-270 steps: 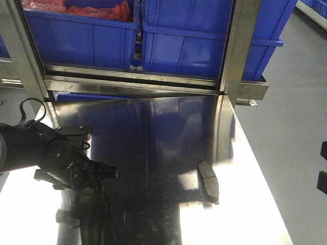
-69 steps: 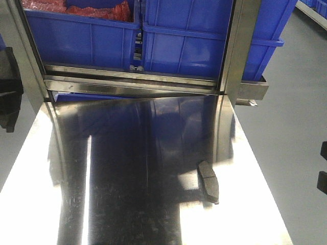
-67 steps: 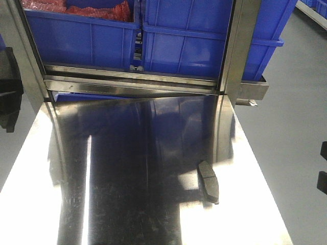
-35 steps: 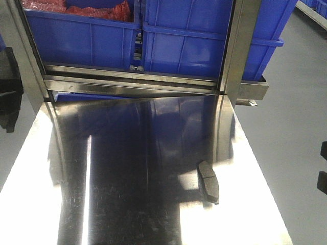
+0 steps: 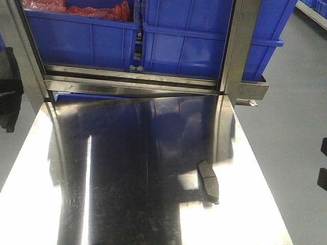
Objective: Move and align brake pads A on conveyor
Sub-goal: 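Lift the held pad with the left gripper off the table, then move the open right gripper above the other brake pad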
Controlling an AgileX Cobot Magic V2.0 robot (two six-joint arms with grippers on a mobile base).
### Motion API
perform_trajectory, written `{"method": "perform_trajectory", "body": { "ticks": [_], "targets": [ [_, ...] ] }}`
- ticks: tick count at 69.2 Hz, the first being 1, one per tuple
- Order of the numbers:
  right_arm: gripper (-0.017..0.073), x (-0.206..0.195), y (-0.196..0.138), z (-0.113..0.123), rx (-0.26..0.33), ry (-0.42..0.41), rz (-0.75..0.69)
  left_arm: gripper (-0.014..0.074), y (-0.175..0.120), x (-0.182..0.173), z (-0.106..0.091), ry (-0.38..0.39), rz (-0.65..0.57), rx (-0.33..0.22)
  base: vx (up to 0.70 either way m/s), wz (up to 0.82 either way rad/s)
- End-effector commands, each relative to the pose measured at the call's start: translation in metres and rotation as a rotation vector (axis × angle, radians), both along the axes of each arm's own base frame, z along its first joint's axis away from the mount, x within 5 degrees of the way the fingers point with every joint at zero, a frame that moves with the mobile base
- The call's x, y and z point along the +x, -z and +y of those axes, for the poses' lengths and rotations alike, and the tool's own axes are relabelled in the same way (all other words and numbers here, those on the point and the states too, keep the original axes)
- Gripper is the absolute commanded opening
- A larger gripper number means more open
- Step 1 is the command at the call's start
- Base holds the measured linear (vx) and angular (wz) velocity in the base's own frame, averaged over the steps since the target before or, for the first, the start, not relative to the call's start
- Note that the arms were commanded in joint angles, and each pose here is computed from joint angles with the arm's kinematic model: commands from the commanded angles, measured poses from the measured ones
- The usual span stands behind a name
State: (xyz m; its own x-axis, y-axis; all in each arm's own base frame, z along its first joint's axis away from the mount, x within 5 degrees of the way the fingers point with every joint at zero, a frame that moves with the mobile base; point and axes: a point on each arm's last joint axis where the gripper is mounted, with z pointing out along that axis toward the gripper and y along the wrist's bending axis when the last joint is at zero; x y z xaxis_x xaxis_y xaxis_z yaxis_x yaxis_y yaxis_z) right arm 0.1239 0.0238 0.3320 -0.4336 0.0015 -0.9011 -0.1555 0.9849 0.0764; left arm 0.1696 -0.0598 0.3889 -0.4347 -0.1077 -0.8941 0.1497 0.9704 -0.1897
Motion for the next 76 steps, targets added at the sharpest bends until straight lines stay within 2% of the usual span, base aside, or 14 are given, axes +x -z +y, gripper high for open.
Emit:
{"method": "perform_trajectory", "body": {
  "ticks": [1,4,10,21,30,44,61,69,76],
  "targets": [
    [0.0065,0.003,-0.016,0.0,0.011,0.0,-0.114,0.0199,-0.017,-0.002,-0.002,0.027,-0.108,-0.032,0.0,0.0],
    [0.0102,0.003,-0.016,0.0,0.011,0.0,-0.115,0.0199,-0.017,-0.002,-0.002,0.027,-0.108,-0.032,0.0,0.0],
    [0.0231,0.003,-0.016,0.0,0.01,0.0,-0.115,0.0199,-0.017,-0.002,-0.002,0.027,-0.108,-0.032,0.0,0.0],
    [0.0547,0.003,-0.015,0.0,-0.001,0.0,-0.109,0.0199,-0.017,-0.002,-0.002,0.027,-0.108,-0.032,0.0,0.0],
    [0.0724,0.003,-0.015,0.0,0.005,0.0,-0.111,0.0199,-0.017,-0.002,-0.002,0.027,-0.108,-0.032,0.0,0.0],
    [0.071,0.003,-0.014,0.001,0.018,-0.002,-0.08,0.0199,-0.017,-0.002,-0.002,0.027,-0.108,-0.032,0.0,0.0],
    [0.0673,0.045,0.008,0.009,-0.044,-0.005,0.249,0.0199,-0.017,-0.002,-0.002,0.027,-0.108,-0.032,0.0,0.0],
    [0.0667,0.072,0.023,0.014,-0.067,-0.009,0.353,0.0199,-0.017,-0.002,-0.002,0.027,-0.108,-0.032,0.0,0.0],
    [0.0661,0.091,0.034,0.025,-0.093,-0.044,0.402,0.0199,-0.017,-0.002,-0.002,0.027,-0.108,-0.032,0.0,0.0]
  ]
}}
